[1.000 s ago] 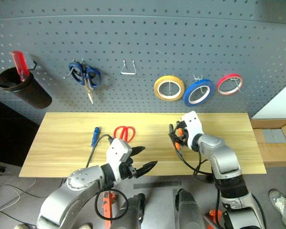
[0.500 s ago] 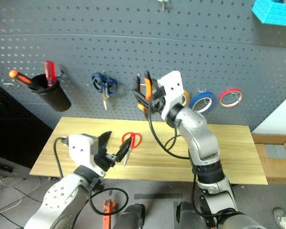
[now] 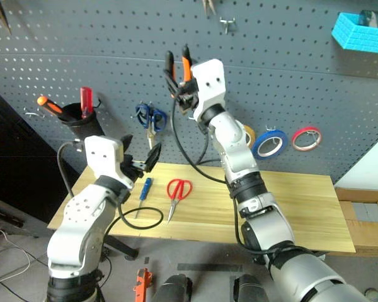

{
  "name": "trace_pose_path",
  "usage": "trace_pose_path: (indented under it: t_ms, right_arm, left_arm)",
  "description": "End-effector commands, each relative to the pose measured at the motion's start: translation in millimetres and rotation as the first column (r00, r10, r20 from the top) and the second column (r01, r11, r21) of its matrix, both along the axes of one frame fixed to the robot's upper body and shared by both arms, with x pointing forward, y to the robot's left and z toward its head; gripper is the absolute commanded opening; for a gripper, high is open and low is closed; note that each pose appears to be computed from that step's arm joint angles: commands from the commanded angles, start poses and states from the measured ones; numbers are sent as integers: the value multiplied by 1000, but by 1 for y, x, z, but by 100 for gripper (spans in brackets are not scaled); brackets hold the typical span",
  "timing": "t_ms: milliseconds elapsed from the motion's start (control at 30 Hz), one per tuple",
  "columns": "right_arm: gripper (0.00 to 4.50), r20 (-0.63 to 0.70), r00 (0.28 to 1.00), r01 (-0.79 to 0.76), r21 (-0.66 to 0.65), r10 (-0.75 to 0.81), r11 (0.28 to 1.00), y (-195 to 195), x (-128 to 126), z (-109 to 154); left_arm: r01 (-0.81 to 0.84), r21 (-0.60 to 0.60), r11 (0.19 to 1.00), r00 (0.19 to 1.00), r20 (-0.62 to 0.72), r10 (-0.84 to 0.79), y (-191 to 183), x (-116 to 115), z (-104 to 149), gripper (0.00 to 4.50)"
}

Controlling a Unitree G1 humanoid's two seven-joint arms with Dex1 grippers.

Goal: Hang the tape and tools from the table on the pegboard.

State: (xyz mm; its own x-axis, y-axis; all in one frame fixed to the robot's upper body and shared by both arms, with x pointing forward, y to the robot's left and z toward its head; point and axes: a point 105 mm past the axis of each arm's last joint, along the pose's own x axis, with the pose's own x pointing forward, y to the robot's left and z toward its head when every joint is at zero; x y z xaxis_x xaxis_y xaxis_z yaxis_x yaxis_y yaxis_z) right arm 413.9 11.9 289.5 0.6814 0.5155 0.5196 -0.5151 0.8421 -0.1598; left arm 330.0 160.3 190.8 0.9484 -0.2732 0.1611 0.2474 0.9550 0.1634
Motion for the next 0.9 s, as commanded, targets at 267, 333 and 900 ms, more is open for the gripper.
trace_pose_path:
  t_ms: [267,333,900]
  right_arm:
    - [280,160,985,58,46,-65,997,-8,-8,29]
    - [280,165,984,61,51,-69,997,-8,-9,32]
    - [280,97,995,-4,3,4,1000,19,-14,7]
  left_arm:
    - [114,29,993,992,55,-115,-21,23,19,392]
    - [120,33,992,991,57,-122,-20,25,20,392]
    - [125,7,992,992,3,-125,-23,13,5,392]
